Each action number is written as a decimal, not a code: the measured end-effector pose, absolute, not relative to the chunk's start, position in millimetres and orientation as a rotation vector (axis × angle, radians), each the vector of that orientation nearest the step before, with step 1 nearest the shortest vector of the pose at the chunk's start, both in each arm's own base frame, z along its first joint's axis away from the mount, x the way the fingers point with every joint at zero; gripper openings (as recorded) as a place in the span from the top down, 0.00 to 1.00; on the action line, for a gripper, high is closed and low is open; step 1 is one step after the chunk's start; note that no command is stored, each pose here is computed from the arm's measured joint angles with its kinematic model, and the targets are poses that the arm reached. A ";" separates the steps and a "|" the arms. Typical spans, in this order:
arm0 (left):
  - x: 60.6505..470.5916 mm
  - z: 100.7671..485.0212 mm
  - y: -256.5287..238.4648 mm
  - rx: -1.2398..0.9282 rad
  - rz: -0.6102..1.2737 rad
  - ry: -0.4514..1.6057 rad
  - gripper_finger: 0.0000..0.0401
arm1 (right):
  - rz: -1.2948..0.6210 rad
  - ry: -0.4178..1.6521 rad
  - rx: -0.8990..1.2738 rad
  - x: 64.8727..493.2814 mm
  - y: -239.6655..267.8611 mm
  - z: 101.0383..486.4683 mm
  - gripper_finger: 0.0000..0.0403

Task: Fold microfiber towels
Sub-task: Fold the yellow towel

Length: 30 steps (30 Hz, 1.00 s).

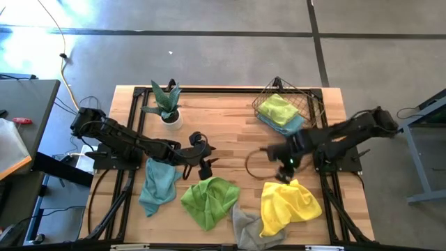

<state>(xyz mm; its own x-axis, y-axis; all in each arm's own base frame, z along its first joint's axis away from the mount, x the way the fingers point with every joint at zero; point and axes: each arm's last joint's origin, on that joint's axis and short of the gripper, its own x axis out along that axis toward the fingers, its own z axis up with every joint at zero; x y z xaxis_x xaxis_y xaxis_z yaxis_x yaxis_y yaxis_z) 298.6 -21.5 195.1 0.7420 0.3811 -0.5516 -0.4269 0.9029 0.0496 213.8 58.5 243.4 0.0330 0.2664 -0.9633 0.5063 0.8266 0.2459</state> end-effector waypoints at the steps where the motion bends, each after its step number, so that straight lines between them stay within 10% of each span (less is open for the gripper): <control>1: 298.8 195.6 -22.6 -0.088 0.450 0.577 0.51 | -0.224 1.591 0.660 209.1 66.5 237.3 0.61; 15: 298.1 198.3 -43.9 -0.073 0.396 0.541 0.51 | -0.225 1.555 0.859 179.0 123.6 166.2 0.61; 30: 296.8 199.3 -44.8 -0.040 0.481 0.514 0.51 | -0.386 0.903 0.234 208.2 85.7 156.2 0.61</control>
